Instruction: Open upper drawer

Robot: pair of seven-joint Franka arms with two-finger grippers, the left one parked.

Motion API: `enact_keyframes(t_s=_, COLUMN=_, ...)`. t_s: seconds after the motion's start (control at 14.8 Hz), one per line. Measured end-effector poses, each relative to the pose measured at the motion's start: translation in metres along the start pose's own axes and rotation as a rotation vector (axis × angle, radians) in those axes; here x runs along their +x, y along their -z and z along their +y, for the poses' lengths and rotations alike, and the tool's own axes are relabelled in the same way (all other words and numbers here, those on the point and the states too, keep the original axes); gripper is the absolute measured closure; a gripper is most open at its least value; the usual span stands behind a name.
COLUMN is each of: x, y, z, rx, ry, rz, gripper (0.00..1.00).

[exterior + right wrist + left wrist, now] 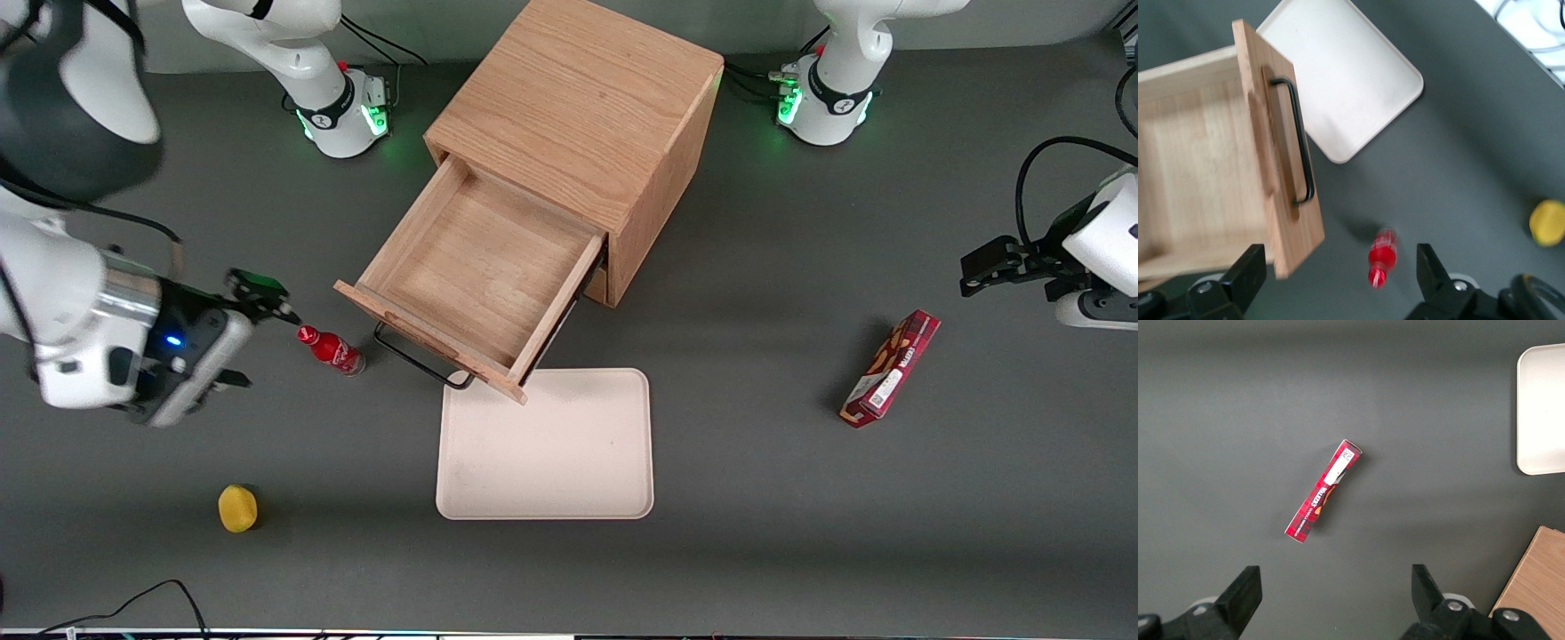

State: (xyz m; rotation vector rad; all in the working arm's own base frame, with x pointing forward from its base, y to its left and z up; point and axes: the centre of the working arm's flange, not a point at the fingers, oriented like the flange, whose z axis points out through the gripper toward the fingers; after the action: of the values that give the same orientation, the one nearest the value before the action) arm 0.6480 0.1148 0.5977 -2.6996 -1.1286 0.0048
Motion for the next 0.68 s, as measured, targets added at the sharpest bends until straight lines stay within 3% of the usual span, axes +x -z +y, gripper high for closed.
enact_keyframes(t_s=0.14, x=-0.029, y=0.021, z=0.007, rx=-0.002, ry=-0.077, rz=-0.015, gripper=0.0)
enact_keyframes(t_s=0.54, x=-0.101, y=0.064, z=0.014, rx=-0.032, ry=-0.48, rz=-0.03, gripper=0.0)
enact_keyframes(t_s=0.68, x=-0.118, y=0.076, z=0.002, rx=-0.033, ry=-0.556, rz=-0.062, gripper=0.0)
